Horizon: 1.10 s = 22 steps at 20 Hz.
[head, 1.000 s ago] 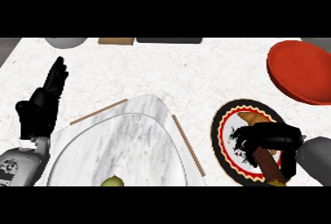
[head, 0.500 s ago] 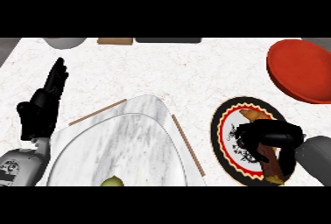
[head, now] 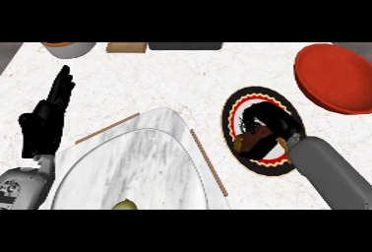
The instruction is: Pick the sweet potato from the plate and place it in the bowl
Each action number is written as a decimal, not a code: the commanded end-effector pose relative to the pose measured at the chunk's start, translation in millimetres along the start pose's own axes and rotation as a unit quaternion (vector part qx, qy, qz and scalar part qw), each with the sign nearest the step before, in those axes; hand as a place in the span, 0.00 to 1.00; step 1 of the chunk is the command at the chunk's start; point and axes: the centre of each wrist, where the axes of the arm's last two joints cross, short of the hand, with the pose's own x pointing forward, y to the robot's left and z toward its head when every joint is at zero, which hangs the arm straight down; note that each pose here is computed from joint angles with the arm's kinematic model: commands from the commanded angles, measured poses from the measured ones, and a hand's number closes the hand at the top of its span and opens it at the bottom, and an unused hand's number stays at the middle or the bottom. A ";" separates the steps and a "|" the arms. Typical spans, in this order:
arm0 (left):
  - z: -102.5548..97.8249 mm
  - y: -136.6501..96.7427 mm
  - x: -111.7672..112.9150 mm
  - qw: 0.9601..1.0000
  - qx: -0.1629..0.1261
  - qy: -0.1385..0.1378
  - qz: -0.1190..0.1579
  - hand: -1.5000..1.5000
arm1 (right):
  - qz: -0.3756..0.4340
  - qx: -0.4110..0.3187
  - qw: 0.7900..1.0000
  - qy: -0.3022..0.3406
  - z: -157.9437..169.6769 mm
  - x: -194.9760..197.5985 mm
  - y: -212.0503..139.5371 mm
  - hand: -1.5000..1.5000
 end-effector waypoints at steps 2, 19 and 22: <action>5.9 -1.2 -4.8 1.000 -0.004 0.012 0.001 0.50 | -0.087 -0.175 0.977 0.080 -44.6 67.7 3.8 1.00; 0.2 -6.5 4.9 1.000 -0.004 -0.001 0.006 0.50 | -0.057 -0.460 0.853 0.240 -17.8 126.2 -96.2 1.00; -2.6 8.7 1.1 1.000 -0.001 -0.012 -0.005 0.50 | -0.057 -0.492 0.834 0.241 1.1 83.5 -126.9 1.00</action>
